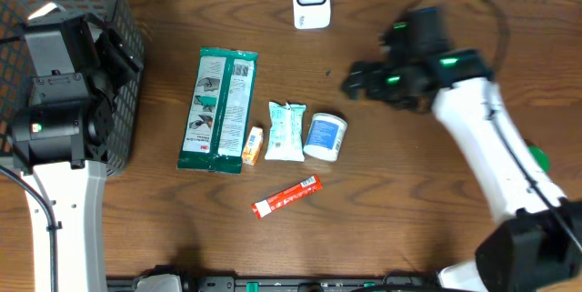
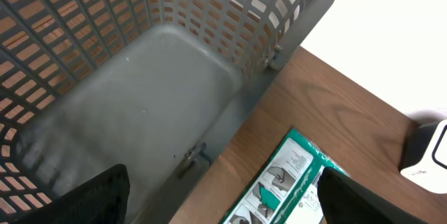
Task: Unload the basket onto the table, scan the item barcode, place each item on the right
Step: 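Move the right gripper to the white swab tub and grasp it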
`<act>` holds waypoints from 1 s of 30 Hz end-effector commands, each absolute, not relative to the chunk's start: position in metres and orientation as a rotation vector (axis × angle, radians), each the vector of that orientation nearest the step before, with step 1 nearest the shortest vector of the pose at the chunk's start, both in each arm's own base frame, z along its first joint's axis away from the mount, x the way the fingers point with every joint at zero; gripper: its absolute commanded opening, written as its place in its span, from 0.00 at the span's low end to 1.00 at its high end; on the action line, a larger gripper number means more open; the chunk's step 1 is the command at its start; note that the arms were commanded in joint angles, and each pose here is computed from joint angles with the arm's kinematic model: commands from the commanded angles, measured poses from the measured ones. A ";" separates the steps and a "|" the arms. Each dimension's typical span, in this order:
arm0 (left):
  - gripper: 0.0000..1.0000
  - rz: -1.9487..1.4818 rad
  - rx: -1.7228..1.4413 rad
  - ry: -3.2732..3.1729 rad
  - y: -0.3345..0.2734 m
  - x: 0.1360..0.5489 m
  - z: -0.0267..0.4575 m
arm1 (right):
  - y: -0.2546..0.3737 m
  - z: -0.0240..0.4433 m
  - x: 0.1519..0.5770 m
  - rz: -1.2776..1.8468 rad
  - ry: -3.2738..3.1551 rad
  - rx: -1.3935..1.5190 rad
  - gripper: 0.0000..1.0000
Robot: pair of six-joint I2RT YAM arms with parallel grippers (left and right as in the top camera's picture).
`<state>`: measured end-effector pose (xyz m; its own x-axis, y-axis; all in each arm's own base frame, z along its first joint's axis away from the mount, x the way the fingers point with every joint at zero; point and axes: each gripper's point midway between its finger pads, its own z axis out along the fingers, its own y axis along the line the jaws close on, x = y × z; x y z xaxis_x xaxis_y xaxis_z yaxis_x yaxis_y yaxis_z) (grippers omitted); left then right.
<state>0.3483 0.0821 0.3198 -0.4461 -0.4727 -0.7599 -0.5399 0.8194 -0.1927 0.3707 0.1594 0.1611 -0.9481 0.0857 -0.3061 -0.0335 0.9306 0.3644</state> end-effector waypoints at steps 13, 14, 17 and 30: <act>0.84 0.108 -0.747 2.111 0.085 0.348 0.321 | 0.183 0.054 0.363 0.136 2.958 0.185 0.99; 0.84 0.108 -0.747 2.111 0.085 0.348 0.321 | 0.185 0.049 0.362 0.157 2.975 0.193 0.99; 0.84 0.108 -0.747 2.111 0.085 0.348 0.321 | 0.194 0.037 0.358 0.259 3.032 0.207 0.99; 0.84 0.108 -0.748 2.111 0.085 0.348 0.321 | 0.213 0.016 0.349 0.430 3.121 0.340 0.99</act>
<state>0.3483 0.0821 0.3198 -0.4461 -0.4727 -0.7599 -0.5399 0.8194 -0.1927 0.3519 0.2105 0.0173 -0.9834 0.1795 0.0267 0.1804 0.9510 0.2512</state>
